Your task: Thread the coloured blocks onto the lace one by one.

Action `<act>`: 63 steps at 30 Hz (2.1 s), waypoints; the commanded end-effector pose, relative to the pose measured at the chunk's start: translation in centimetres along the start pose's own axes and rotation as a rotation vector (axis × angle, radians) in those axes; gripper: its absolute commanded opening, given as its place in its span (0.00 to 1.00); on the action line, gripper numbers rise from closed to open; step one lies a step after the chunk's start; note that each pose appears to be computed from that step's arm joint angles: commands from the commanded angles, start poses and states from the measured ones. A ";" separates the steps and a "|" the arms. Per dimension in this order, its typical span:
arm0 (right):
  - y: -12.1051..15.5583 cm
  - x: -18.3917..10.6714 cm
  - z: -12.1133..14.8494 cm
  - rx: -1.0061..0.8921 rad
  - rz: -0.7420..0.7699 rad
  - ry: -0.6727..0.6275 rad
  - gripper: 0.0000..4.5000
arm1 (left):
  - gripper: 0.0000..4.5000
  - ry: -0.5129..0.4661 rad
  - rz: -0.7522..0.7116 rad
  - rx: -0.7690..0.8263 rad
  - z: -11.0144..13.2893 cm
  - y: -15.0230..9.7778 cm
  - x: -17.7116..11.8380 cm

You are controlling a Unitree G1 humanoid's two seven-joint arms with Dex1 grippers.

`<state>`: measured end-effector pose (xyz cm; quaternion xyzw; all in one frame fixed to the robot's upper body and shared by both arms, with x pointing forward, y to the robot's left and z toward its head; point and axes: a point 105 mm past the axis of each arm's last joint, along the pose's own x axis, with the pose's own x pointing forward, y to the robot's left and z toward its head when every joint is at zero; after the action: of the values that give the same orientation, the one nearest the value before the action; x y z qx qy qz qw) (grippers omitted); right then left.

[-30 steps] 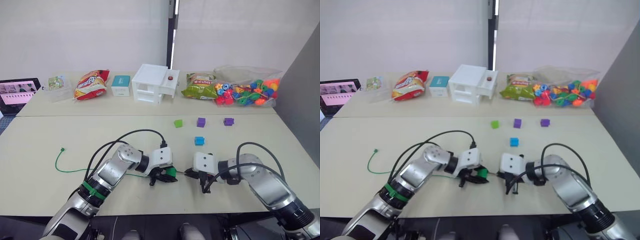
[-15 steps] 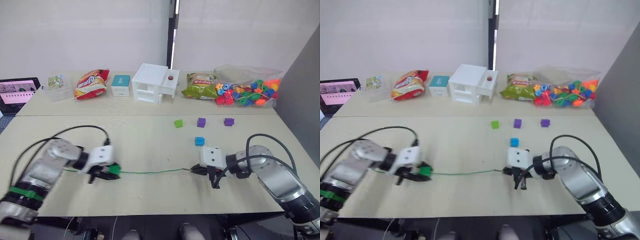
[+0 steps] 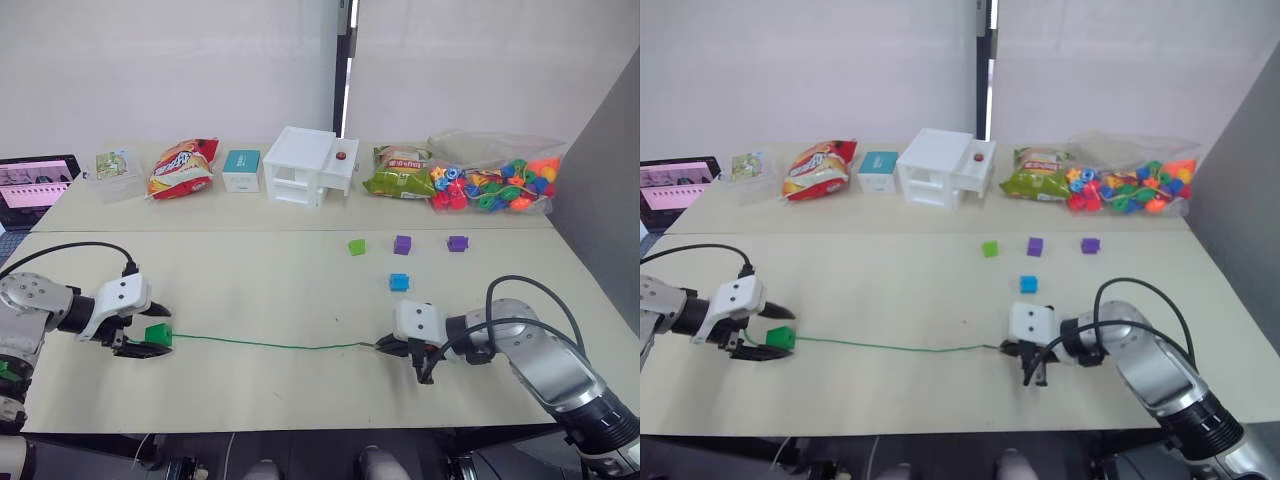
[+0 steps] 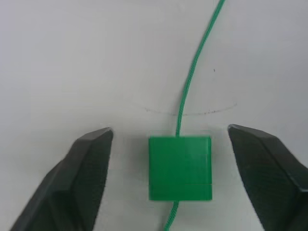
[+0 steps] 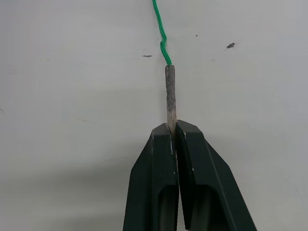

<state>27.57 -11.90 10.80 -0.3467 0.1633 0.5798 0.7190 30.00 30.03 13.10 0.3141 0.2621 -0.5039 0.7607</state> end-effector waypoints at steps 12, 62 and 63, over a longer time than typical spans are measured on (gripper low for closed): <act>-0.7 2.4 4.6 -0.078 0.027 0.040 0.00 | 1.00 -0.397 -0.270 0.142 14.9 -7.7 8.9; -1.2 2.3 5.5 -0.029 -0.055 0.035 0.07 | 0.00 -0.361 -0.240 0.174 16.9 -7.2 16.3; -1.2 1.9 5.5 -0.010 -0.072 0.020 0.15 | 0.00 -0.360 -0.241 0.175 16.9 -7.2 16.3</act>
<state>28.53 -7.13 11.84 -0.3672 0.1936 0.5552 0.7207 30.25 5.54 10.40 0.2491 0.1232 -0.6605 0.6975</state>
